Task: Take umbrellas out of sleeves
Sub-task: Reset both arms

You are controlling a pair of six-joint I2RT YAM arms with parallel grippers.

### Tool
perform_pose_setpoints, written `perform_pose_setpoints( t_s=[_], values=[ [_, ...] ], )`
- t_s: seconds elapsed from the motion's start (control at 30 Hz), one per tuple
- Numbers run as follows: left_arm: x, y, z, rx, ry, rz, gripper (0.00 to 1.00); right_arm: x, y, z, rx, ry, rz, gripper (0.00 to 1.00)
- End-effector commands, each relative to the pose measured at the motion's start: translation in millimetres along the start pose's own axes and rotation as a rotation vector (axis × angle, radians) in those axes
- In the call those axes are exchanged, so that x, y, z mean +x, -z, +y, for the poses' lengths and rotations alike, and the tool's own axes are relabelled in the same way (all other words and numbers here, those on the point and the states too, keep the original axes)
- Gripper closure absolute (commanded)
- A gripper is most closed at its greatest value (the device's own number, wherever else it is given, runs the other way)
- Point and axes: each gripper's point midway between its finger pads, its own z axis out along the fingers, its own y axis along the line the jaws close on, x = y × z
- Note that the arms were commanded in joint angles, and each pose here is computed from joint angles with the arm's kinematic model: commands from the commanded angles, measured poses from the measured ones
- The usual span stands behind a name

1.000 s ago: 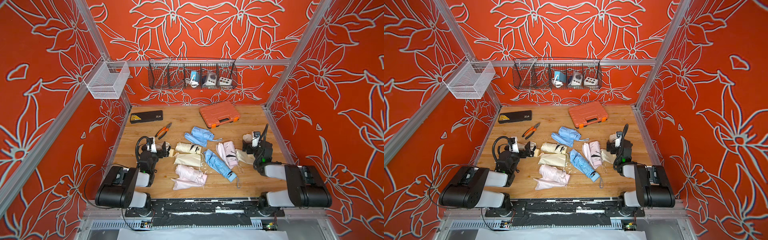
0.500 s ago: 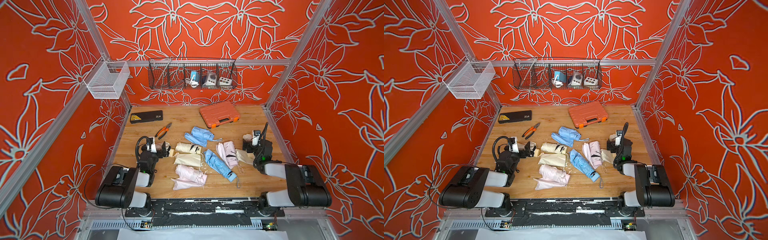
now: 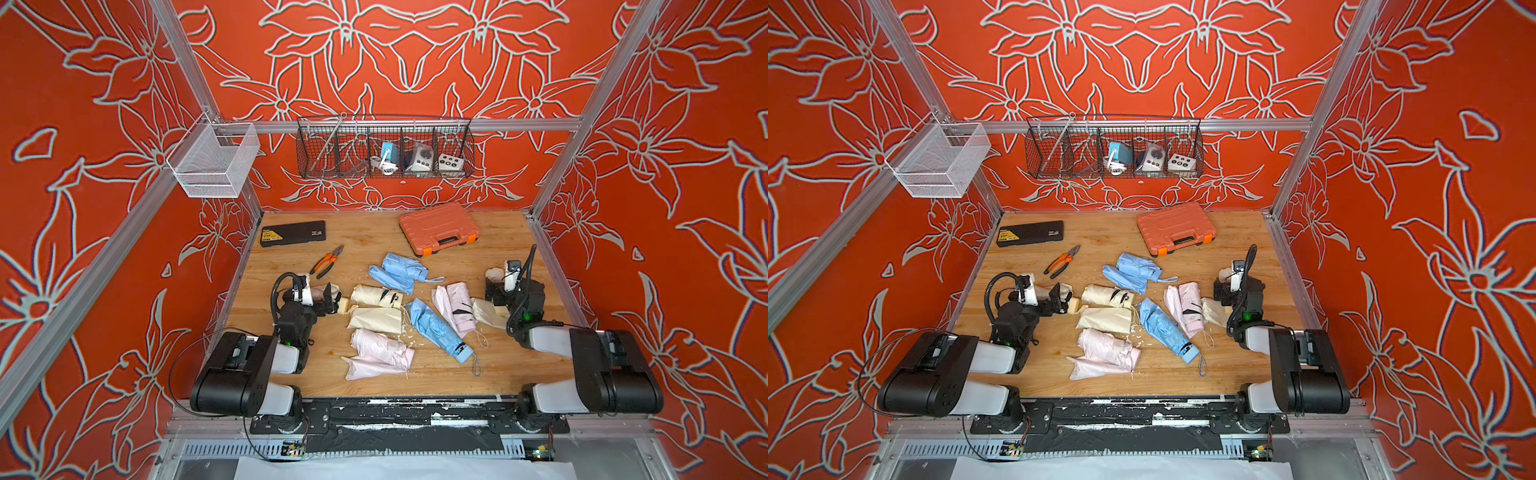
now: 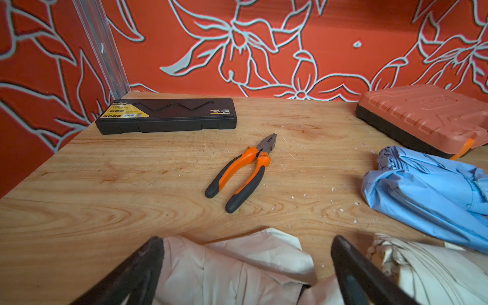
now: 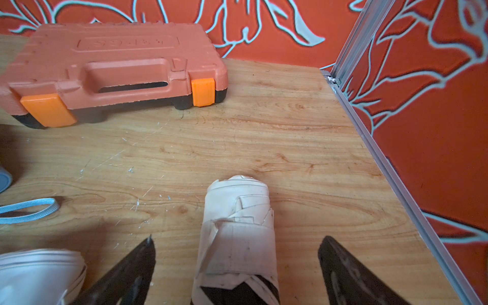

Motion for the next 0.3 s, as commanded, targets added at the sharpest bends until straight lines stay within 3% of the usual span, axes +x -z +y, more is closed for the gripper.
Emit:
perform_pose_setpoints(
  t_s=[0.0,0.27],
  values=[
    [-9.0,-1.4,-1.2,0.001,0.001,-0.032,0.02,-0.7,-2.7,-3.4,0.015,-0.005,0.007,0.02],
    [-9.0,-1.5,-1.4,0.000,0.000,-0.029,0.03,-0.6,-1.1,-2.8,0.014,-0.005,0.004,0.02]
  ],
)
